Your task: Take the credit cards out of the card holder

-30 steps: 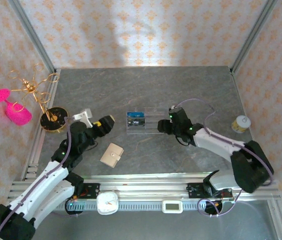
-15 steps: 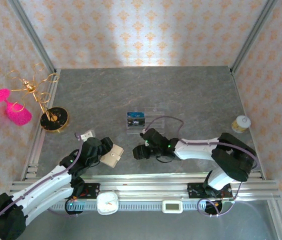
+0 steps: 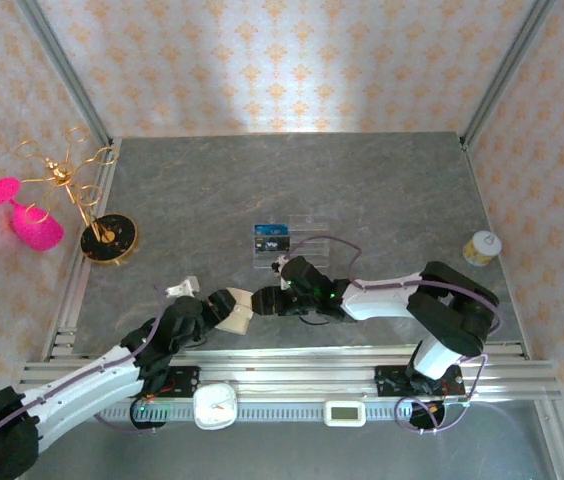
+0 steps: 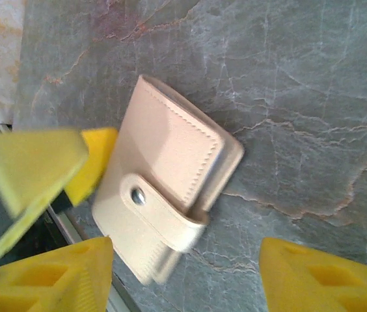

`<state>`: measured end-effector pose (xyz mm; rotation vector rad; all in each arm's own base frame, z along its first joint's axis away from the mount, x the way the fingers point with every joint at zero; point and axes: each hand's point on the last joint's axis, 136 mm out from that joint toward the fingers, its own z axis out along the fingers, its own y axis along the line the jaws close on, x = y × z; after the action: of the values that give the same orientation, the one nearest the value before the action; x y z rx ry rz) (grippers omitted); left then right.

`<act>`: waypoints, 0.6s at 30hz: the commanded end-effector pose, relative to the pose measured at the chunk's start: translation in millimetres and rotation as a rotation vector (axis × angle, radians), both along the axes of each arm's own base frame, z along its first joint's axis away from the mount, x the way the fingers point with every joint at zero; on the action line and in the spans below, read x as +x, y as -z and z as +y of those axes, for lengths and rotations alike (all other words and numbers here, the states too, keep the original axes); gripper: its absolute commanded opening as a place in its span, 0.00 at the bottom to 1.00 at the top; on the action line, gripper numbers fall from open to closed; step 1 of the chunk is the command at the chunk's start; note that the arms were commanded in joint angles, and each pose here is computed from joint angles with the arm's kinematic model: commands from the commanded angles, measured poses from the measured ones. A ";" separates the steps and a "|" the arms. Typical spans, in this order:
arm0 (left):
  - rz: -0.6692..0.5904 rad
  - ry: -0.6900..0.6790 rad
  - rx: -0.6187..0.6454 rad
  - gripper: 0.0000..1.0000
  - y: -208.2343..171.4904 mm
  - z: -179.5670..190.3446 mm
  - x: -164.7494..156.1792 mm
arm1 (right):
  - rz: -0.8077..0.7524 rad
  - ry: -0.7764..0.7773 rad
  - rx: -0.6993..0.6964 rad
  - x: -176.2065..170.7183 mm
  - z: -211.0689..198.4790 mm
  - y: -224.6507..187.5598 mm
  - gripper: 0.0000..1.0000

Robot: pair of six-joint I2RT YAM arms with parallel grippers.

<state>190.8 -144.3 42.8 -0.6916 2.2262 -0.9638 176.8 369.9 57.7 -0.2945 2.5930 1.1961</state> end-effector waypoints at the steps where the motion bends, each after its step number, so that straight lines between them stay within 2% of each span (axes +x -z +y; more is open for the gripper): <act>1: 0.017 0.011 -0.112 0.63 -5.8 -13.8 -6.9 | 0.047 0.039 0.053 0.1 7.6 3.1 0.60; 8: 0.026 0.015 -0.100 0.58 3.3 -13.3 -9.4 | 0.103 0.006 0.045 -4.4 25.5 21.2 0.57; 11: 0.017 0.018 -0.091 0.57 2.4 -13.9 -7.6 | 0.103 -0.020 0.026 -8.4 31.5 24.8 0.51; 14: 0.014 0.028 -0.088 0.57 2.2 -16.3 -6.9 | 0.110 -0.043 0.000 -11.8 33.4 33.1 0.34; 18: 0.008 0.045 -0.083 0.57 -0.3 -19.7 -6.4 | 0.072 -0.036 -0.017 -7.6 29.8 33.4 0.02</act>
<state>188.6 -157.2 45.2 -0.7258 2.2186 -1.0372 183.0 389.0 28.2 -0.2089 2.6645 1.2126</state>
